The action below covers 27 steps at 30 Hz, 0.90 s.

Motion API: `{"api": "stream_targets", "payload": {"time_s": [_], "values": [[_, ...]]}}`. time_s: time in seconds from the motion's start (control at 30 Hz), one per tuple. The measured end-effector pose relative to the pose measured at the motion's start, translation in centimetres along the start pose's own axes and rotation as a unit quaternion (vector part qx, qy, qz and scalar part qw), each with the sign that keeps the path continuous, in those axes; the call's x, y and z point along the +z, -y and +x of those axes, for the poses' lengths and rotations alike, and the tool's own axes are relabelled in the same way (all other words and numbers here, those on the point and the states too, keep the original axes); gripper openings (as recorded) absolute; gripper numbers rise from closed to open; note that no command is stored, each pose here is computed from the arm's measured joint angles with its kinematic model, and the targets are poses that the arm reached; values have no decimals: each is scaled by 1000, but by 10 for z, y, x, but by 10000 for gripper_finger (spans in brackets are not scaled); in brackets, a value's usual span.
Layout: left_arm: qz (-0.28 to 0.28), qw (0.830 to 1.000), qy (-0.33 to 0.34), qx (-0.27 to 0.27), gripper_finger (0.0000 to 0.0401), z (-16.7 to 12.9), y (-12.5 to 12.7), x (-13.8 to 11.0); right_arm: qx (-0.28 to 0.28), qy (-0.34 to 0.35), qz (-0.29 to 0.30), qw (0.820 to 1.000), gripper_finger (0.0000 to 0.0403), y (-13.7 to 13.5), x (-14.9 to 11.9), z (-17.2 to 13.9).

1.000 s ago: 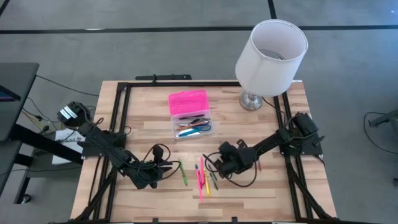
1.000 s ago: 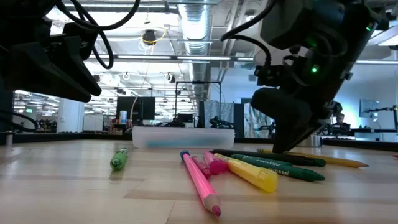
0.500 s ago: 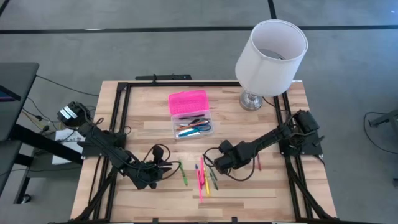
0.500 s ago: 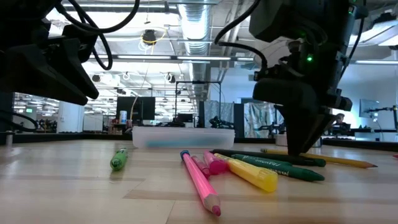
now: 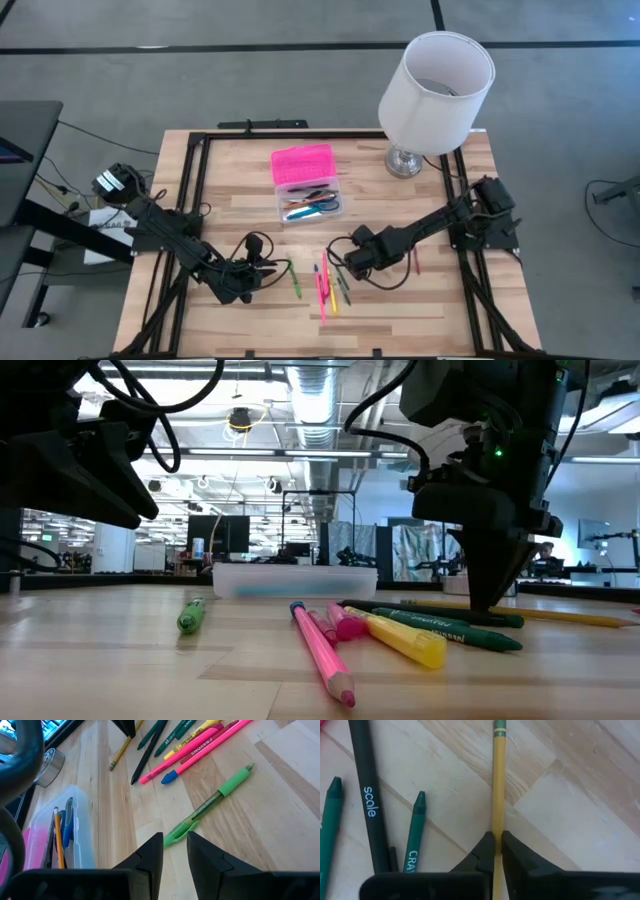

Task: Pick & place school supplies into a supply box
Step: Put the yellow pencil into the pink supply box

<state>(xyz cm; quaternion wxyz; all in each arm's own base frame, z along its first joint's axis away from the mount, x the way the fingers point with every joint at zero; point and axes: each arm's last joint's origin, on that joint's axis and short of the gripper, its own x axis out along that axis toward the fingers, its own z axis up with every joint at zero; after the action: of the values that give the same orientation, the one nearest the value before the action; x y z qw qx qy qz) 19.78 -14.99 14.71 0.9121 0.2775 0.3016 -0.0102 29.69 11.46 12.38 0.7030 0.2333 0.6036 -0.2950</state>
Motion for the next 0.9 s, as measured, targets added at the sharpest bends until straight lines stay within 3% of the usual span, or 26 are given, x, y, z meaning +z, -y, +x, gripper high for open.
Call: {"api": "stream_targets", "payload": {"time_s": [0.2, 0.47, 0.9], "values": [[-5, 1000, -1, 0, 83, 0, 0, 0, -4, -8, -23, 1000, 5, -3, -11, -1], [-6, 1000, -1, 0, 83, 0, 0, 0, -8, -18, -102, 995, 2, -6, -26, -4], [-6, 1000, -2, 1, 83, 0, 0, 0, -56, 54, -191, 978, 0, -16, -41, -15]]}}
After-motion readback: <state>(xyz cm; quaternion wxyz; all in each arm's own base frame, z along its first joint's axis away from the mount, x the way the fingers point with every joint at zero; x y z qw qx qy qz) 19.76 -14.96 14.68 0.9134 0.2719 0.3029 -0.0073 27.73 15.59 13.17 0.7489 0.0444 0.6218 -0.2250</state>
